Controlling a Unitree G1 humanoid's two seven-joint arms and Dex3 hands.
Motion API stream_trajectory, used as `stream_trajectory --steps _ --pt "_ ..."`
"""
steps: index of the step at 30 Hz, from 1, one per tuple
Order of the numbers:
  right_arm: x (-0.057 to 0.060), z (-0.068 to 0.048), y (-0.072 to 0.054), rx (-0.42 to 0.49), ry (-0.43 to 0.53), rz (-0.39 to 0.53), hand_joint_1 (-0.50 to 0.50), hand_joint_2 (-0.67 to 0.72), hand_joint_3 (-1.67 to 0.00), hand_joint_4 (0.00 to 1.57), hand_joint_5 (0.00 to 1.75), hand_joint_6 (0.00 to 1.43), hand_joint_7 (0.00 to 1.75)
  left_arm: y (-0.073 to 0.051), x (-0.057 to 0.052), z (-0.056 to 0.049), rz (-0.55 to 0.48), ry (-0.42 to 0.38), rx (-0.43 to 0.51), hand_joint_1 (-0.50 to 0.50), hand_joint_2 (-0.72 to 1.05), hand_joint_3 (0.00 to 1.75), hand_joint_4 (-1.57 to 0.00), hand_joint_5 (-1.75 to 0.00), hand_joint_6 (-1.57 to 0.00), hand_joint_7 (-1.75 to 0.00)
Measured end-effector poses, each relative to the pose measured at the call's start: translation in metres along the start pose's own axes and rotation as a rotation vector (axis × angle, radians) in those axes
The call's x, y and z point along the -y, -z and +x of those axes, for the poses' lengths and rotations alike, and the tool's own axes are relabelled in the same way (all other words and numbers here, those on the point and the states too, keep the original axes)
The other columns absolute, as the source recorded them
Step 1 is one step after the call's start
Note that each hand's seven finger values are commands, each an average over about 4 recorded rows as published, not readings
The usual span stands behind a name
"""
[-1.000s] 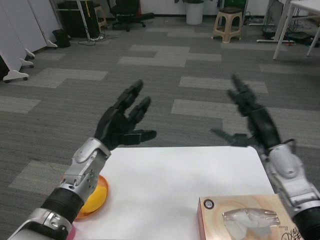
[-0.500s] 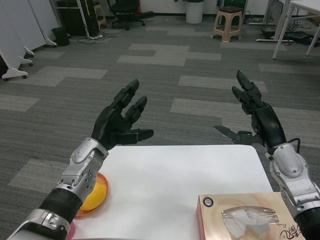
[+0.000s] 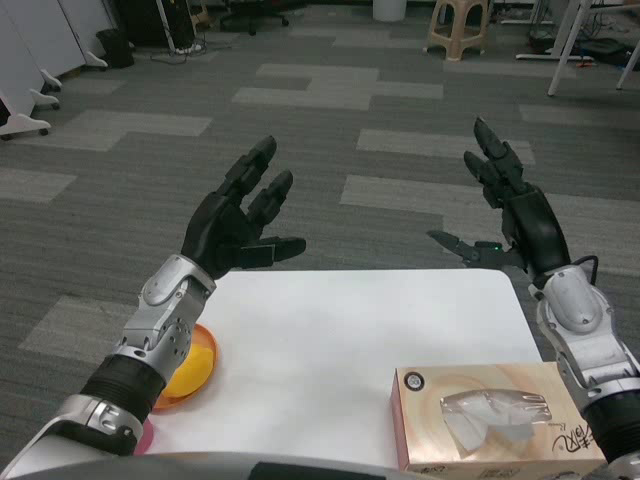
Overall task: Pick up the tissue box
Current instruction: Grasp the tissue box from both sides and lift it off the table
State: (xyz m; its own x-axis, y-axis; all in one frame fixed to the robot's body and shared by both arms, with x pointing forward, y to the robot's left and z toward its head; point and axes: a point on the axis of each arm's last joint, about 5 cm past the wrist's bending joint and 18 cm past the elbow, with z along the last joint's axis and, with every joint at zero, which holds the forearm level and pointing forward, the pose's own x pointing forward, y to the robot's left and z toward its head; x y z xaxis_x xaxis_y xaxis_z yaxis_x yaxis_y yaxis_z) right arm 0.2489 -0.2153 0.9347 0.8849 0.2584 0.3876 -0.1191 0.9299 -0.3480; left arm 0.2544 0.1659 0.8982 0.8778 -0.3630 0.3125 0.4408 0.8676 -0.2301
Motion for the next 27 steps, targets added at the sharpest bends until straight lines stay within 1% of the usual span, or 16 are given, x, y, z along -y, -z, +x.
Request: stream_trajectory --steps 3,6,8,12,14,19,24,27 --pt "0.005 0.0 0.0 0.002 0.018 -0.004 -0.38 -0.54 -0.56 0.0 0.1 0.0 0.0 0.0 0.0 0.0 0.0 0.001 0.0 0.5 1.05 0.17 0.0 0.0 0.0 0.0" --pt "0.015 -0.002 -0.001 0.0 0.063 -0.015 -0.38 -0.54 -0.56 0.0 0.1 0.0 0.0 0.0 0.0 0.0 0.0 0.001 0.0 0.5 1.05 0.17 0.0 0.0 0.0 0.0" --pt "0.024 -0.007 0.0 -0.009 0.099 -0.025 -0.38 -0.54 -0.56 0.0 0.1 0.0 0.0 0.0 0.0 0.0 0.001 0.001 0.0 0.5 1.05 0.17 0.0 0.0 0.0 0.0" --pt "0.041 -0.019 0.002 -0.041 0.145 -0.043 -0.38 -0.54 -0.63 0.0 0.1 0.0 0.0 0.001 -0.001 -0.001 0.002 -0.002 -0.007 0.5 1.05 0.17 0.0 0.0 0.0 0.0" --pt "0.046 -0.022 0.003 -0.052 0.15 -0.05 -0.38 -0.54 -0.63 0.0 0.1 0.0 0.0 0.002 -0.002 -0.001 0.0 -0.006 -0.015 0.5 1.05 0.17 0.0 0.0 0.0 0.0" --pt "0.06 -0.033 0.006 -0.086 0.186 -0.061 -0.38 -0.54 -0.71 0.0 0.1 0.0 0.0 0.005 -0.002 -0.002 -0.003 -0.011 -0.03 0.5 1.05 0.17 0.0 0.0 0.0 0.0" --pt "0.077 -0.05 0.008 -0.124 0.276 -0.077 -0.38 -0.54 -0.71 0.0 0.1 0.0 0.03 0.008 -0.003 -0.004 -0.006 -0.018 -0.048 0.5 1.05 0.17 0.0 0.0 0.0 0.0" --pt "0.085 -0.062 0.01 -0.154 0.331 -0.086 -0.38 -0.54 -0.77 0.0 0.1 0.0 0.0 0.01 -0.004 -0.005 -0.01 -0.022 -0.063 0.5 1.05 0.17 0.0 0.0 0.0 0.0"
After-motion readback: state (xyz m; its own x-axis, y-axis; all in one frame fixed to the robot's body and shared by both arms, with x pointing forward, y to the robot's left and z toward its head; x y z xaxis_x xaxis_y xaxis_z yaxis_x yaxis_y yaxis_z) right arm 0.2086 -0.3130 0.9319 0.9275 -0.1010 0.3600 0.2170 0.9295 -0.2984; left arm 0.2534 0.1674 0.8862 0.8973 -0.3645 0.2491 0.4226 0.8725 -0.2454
